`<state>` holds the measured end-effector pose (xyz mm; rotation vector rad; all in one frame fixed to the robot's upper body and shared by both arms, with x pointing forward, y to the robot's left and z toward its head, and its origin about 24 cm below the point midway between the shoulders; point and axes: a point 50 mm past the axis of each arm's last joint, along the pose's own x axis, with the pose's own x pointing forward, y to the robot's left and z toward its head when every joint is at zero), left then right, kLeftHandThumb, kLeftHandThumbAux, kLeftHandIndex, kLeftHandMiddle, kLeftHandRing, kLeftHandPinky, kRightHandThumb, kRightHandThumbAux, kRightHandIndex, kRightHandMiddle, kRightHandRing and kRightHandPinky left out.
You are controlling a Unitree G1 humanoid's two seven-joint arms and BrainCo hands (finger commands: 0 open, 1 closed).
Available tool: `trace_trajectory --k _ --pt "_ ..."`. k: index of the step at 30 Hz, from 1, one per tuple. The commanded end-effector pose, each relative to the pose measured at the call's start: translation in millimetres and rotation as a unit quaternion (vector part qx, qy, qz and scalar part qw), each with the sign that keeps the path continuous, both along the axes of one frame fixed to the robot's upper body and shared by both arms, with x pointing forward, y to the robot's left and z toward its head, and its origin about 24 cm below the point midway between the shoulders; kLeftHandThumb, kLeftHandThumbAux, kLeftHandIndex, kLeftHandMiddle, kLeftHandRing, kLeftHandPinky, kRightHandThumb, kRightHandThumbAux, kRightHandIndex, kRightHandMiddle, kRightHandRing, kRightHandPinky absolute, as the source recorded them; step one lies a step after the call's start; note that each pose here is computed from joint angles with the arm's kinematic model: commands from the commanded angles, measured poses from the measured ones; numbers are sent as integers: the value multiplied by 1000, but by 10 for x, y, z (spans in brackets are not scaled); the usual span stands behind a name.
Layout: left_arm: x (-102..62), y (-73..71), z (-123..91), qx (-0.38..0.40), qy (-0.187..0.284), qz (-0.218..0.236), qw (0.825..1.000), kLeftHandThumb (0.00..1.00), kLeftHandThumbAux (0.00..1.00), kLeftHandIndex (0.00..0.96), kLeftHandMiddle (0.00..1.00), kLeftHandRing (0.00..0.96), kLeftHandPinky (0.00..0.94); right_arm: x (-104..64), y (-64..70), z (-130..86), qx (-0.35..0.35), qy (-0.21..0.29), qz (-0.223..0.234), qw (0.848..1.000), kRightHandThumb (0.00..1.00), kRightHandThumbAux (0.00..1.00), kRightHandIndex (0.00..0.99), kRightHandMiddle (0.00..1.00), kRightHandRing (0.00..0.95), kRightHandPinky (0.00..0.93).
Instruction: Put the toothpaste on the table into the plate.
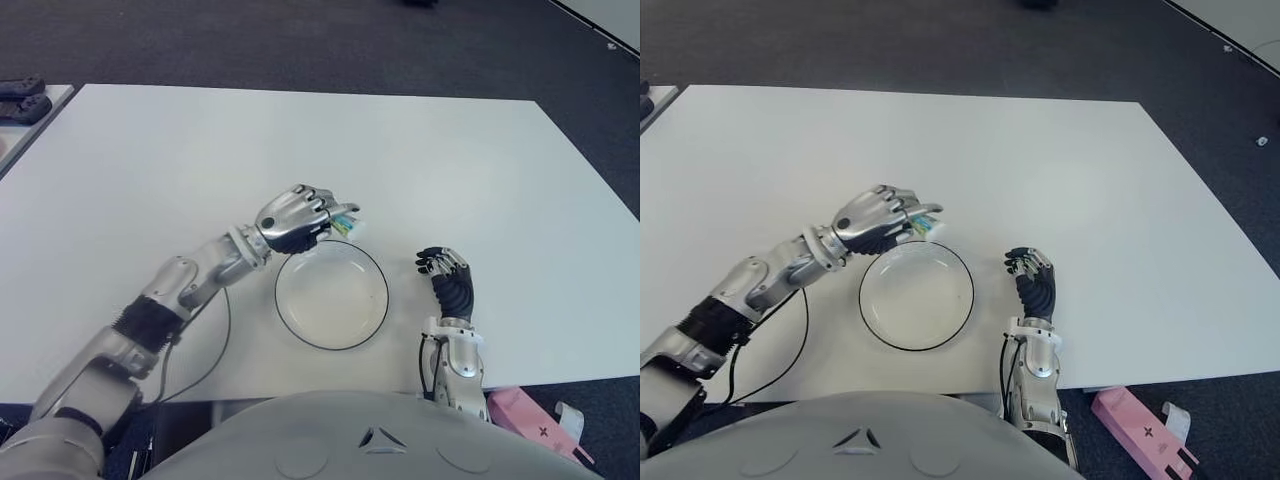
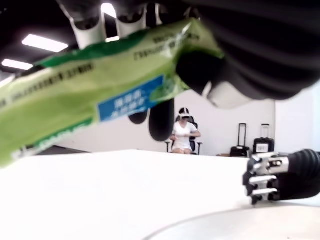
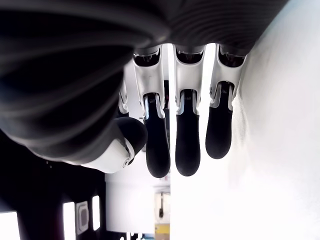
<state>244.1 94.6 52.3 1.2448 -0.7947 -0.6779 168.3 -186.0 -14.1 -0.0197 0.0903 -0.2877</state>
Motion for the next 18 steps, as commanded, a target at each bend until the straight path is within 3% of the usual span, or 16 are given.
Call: trace_trajectory --k 1,11,18 --pt "-35 -85 -140 32 -18 -21 999 849 669 406 571 880 894 -19 18 -52 5 18 -3 1000 710 727 429 487 484 482" --pt "-130 -235 -225 37 -72 -65 995 852 665 427 607 886 897 -38 14 -35 6 14 -5 1000 709 727 429 492 497 499" --pt "-159 -247 -613 111 -49 -74 990 848 666 422 589 879 890 -70 -7 -41 -1 15 -2 1000 708 727 429 495 495 491"
